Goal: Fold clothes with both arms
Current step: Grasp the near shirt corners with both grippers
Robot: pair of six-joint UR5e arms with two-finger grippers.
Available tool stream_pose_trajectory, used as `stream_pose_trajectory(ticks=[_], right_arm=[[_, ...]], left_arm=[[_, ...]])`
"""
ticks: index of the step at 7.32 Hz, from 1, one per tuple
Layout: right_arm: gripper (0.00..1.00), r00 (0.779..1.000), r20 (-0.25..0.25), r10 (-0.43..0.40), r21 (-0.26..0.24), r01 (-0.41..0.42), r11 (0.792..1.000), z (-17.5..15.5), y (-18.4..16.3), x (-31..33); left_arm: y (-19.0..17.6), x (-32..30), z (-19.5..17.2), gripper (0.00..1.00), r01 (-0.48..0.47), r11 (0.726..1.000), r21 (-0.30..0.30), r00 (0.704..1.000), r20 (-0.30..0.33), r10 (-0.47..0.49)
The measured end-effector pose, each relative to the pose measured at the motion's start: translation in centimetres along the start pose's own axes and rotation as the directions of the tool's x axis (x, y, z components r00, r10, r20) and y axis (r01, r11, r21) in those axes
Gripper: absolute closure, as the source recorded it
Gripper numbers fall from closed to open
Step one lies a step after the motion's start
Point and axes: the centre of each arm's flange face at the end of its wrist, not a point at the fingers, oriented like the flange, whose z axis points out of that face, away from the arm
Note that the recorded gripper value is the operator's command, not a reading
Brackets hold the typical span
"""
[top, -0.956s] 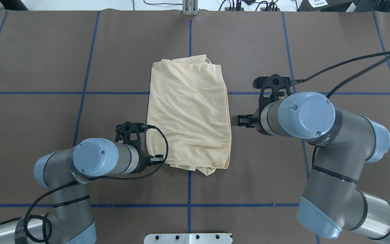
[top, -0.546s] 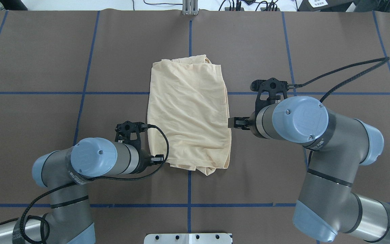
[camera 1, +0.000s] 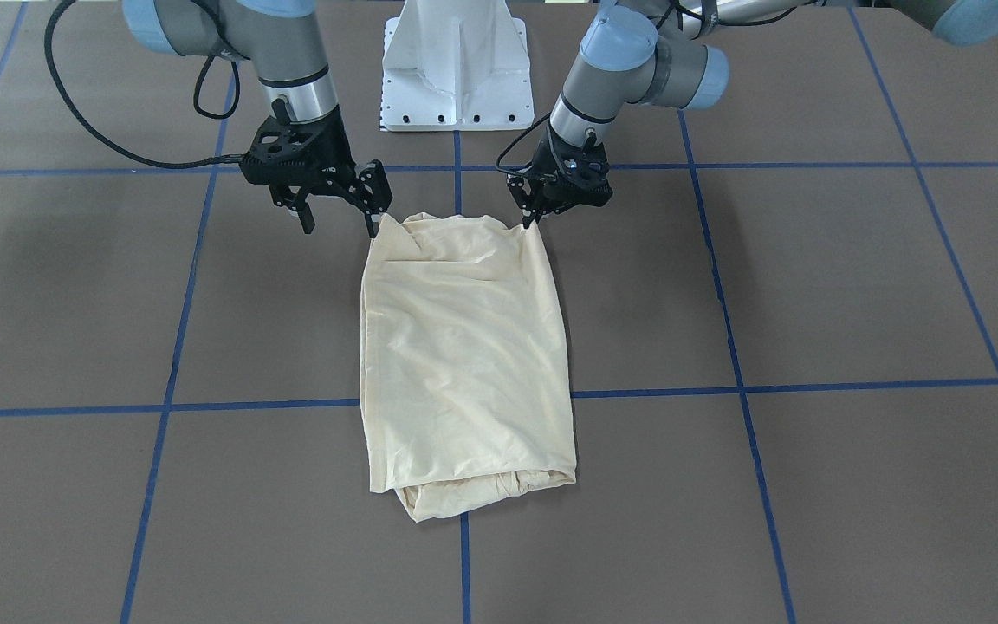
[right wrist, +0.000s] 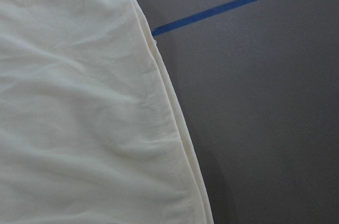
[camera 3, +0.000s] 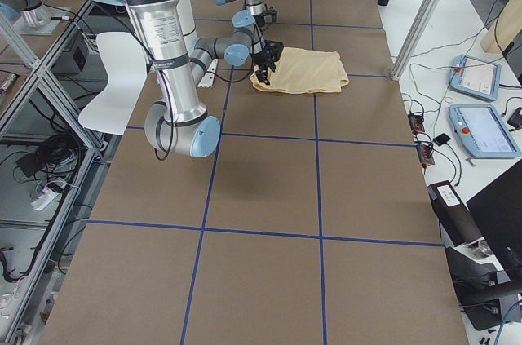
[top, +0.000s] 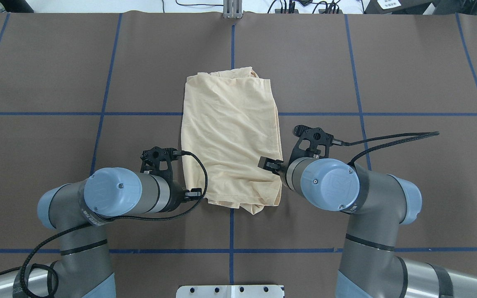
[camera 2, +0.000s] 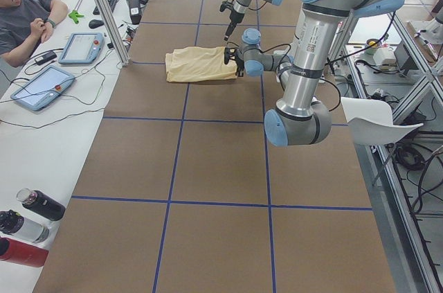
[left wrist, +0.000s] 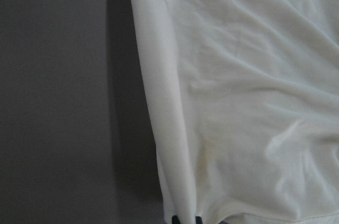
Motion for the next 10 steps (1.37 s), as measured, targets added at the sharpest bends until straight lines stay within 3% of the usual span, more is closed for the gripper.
stream_pose_trajectory(ticks=[1, 2, 3, 8, 10], right_arm=[[0.02, 1.0, -0.01, -0.012, 0.009, 0.012, 1.0, 1.4, 0.5, -0.7], [0.11, 0.999, -0.019, -0.033, 0.019, 0.034, 0.999, 2.4, 0.7, -1.2], [0.27, 0.998, -0.027, -0.048, 0.03, 0.049, 0.998, 3.0, 0.9, -1.4], [0.3, 0.992, -0.063, -0.108, 0.053, 0.111, 0.992, 5.0, 1.7, -1.3], [0.38, 0.991, -0.068, -0.115, 0.051, 0.119, 0.992, 5.3, 1.9, -1.4]], left_arm=[[0.0, 0.0, 0.0, 1.0, 0.0, 1.0, 0.001, 1.0, -0.001, 0.0], [0.0, 0.1, 0.0, 1.0, 0.001, 1.0, 0.002, 1.0, -0.001, -0.001], [0.0, 0.1, 0.0, 1.0, 0.002, 1.0, 0.003, 1.0, -0.001, -0.002], [0.1, 0.1, 0.0, 1.0, 0.008, 1.0, 0.002, 1.0, -0.001, -0.008], [0.0, 0.0, 0.0, 1.0, 0.009, 1.0, 0.003, 1.0, 0.0, -0.009]])
